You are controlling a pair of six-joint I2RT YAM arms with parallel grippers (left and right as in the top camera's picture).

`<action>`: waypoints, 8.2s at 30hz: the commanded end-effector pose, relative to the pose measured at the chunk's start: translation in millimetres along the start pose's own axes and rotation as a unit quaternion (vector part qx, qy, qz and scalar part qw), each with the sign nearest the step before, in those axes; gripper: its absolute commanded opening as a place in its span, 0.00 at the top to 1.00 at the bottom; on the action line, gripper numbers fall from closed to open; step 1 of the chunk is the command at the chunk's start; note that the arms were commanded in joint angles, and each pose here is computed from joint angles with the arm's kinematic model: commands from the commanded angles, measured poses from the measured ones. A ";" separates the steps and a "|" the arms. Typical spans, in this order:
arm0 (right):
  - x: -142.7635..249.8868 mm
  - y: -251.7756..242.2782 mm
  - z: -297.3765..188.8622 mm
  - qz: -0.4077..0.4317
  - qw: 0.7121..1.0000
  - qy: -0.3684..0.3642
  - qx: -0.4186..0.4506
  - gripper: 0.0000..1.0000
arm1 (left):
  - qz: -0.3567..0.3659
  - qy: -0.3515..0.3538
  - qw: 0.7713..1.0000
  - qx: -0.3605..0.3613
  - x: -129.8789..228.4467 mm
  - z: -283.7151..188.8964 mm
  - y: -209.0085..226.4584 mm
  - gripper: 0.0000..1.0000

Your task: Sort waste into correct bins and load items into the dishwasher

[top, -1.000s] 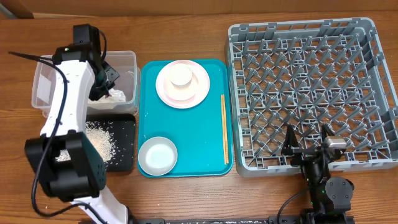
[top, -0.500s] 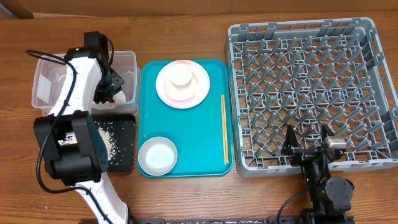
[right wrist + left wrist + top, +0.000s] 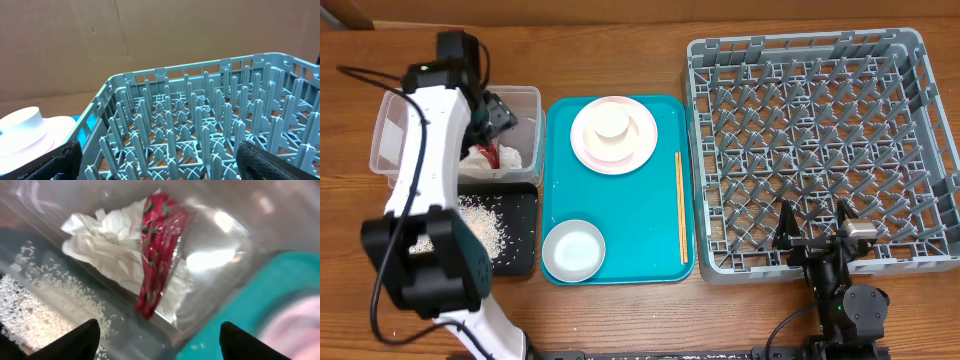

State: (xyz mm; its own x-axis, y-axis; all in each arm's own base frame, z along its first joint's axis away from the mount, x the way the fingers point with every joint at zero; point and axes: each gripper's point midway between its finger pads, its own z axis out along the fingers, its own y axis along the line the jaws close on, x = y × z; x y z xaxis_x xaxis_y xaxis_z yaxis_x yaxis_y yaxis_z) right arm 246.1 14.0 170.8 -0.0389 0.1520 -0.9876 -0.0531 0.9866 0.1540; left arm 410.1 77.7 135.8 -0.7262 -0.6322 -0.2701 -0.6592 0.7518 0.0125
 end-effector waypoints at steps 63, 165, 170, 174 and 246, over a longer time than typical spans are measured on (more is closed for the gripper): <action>-162.3 98.4 -9.7 0.065 0.975 0.054 -0.204 0.00 | 0.010 0.024 0.978 0.207 33.4 -166.5 34.0 0.00; 220.0 215.0 74.8 -0.093 0.797 0.597 0.004 0.44 | 0.005 0.024 0.978 0.205 31.1 -164.9 36.7 0.00; 208.6 242.9 69.4 -0.052 0.783 0.618 -0.045 0.44 | 0.005 0.024 0.978 0.205 31.1 -164.9 36.7 0.00; 197.7 248.9 72.5 -0.044 0.790 0.610 -0.055 0.44 | 0.005 0.024 0.978 0.206 31.1 -165.0 36.7 0.00; 60.8 113.0 159.9 -0.052 0.814 0.578 0.019 0.95 | 0.005 0.024 0.978 0.205 30.9 -164.9 36.9 0.00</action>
State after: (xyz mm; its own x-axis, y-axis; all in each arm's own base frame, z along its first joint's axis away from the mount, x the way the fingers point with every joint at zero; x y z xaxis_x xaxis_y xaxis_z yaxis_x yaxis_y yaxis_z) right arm 398.9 145.6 118.8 -0.9567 -0.0632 -0.2841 -0.0799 0.9957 0.0477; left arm 329.8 54.4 281.9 -0.7415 -0.6381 -0.2076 -0.5445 0.7530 -0.3696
